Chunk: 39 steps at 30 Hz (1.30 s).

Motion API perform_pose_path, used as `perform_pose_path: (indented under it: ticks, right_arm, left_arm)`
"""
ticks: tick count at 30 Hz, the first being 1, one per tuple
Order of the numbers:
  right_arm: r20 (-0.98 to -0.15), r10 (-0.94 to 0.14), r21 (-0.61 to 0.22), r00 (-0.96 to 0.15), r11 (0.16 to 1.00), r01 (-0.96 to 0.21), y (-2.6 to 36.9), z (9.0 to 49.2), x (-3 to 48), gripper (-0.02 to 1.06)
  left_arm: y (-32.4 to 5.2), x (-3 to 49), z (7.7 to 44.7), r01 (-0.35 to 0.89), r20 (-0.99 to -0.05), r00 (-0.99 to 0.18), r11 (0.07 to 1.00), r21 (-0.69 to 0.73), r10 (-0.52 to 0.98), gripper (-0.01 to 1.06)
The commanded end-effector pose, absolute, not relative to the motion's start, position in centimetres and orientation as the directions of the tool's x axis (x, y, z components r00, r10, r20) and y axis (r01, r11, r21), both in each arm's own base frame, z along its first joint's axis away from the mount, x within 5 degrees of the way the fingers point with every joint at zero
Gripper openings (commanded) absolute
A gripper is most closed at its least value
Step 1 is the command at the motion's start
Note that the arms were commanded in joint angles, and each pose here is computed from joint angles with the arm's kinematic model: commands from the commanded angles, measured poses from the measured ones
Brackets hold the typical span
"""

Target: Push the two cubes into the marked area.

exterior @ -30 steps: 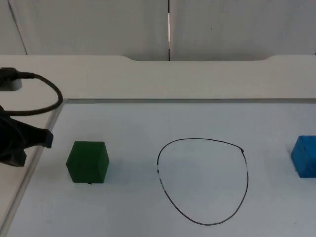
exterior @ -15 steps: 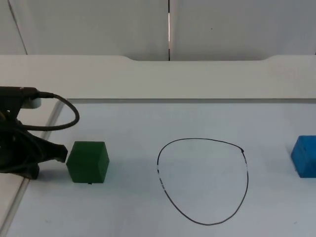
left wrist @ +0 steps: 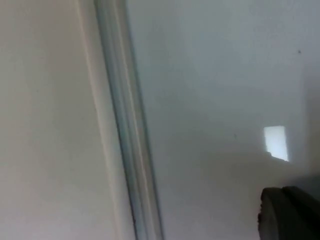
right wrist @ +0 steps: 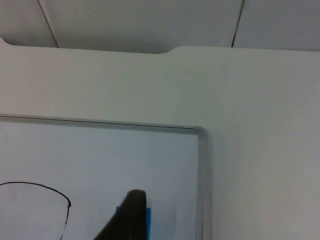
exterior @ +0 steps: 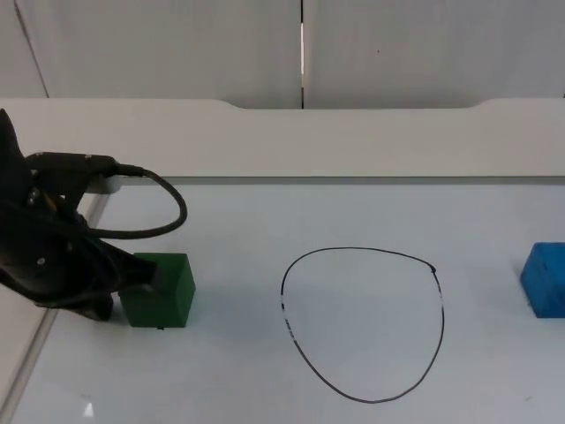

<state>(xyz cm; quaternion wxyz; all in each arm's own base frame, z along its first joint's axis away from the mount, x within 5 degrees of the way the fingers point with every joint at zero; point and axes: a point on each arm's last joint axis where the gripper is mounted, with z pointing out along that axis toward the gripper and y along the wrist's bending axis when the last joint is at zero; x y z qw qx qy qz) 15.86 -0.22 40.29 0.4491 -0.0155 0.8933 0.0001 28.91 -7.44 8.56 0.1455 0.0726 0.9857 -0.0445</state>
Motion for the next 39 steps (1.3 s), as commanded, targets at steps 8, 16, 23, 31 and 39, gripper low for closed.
perform_pose_path:
  ticks: [8,16,23,31,39]
  right_arm:
    - [-0.801,-0.031,-0.013,-0.597,0.999,-0.034,-0.1,40.4,15.8,1.03]
    - [-0.799,-0.028,-0.009,-0.6,0.999,-0.035,-0.1,40.3,15.8,1.03]
    - [-0.799,-0.028,-0.009,-0.6,0.999,-0.035,-0.1,40.3,15.8,1.03]
    - [-0.793,-0.029,-0.008,-0.609,0.999,-0.036,-0.1,40.3,15.8,1.03]
    - [-0.794,-0.028,-0.009,-0.607,0.999,-0.036,-0.1,40.3,15.8,1.03]
  left_arm:
    - [-9.0,28.4,8.6,0.157,-0.266,-0.956,0.983,-0.096,0.126,0.0]
    - [-9.2,28.3,8.6,0.134,-0.264,-0.959,0.985,-0.111,0.1,0.0]
    - [-10.6,28.3,8.8,0.167,-0.307,-0.944,0.979,-0.116,0.125,0.0]
    - [-11.7,29.2,9.5,0.196,-0.35,-0.926,0.973,-0.122,0.142,0.0]
    - [-12.6,29.4,9.7,0.254,-0.405,-0.894,0.962,-0.105,0.192,0.0]
